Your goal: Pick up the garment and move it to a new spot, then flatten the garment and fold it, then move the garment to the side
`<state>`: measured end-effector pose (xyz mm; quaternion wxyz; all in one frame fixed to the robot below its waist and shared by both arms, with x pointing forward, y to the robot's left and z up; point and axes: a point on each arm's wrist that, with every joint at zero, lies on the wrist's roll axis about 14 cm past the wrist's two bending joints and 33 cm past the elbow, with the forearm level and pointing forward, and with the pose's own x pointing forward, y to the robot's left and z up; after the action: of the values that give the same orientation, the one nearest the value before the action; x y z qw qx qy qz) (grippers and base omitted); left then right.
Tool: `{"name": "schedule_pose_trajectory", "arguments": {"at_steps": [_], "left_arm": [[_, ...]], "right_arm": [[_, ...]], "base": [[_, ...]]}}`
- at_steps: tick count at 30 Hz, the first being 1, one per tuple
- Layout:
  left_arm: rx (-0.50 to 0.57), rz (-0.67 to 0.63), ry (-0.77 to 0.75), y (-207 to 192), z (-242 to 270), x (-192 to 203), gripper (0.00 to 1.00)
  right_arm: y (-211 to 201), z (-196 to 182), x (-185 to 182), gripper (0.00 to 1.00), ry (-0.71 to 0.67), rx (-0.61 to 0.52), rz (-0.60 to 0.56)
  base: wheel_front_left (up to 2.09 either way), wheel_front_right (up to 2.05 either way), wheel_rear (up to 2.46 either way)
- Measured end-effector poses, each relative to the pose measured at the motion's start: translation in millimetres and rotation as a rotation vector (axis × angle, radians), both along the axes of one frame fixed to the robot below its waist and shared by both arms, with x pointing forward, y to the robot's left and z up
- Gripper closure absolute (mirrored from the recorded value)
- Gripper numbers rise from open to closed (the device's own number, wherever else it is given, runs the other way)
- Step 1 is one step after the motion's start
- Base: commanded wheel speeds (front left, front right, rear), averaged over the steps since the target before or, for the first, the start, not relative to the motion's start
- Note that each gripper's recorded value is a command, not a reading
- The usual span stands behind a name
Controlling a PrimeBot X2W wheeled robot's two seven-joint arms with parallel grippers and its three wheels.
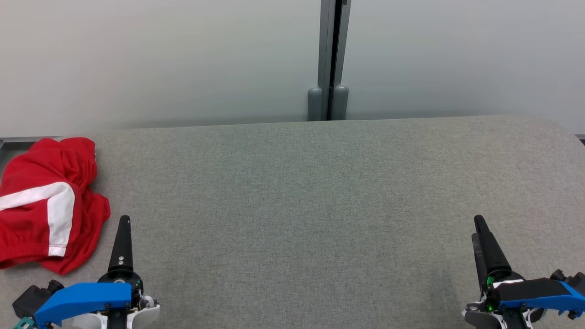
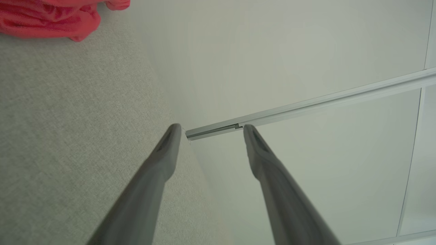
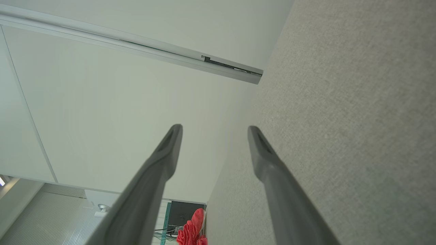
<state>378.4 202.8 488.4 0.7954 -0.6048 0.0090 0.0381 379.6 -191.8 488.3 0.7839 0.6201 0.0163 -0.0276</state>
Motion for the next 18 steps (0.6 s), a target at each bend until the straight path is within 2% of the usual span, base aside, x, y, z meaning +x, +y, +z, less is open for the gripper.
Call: {"name": "schedule_pose_trajectory", "arguments": {"at_steps": [18], "left_arm": [[0.337,-0.029,0.001,-9.0,5.5,1.4,0.00]], "right_arm": [[8.9,4.4,0.3,0.00,-0.017,-0.274,0.026]], "base": [[0.00,0.00,0.00]]}}
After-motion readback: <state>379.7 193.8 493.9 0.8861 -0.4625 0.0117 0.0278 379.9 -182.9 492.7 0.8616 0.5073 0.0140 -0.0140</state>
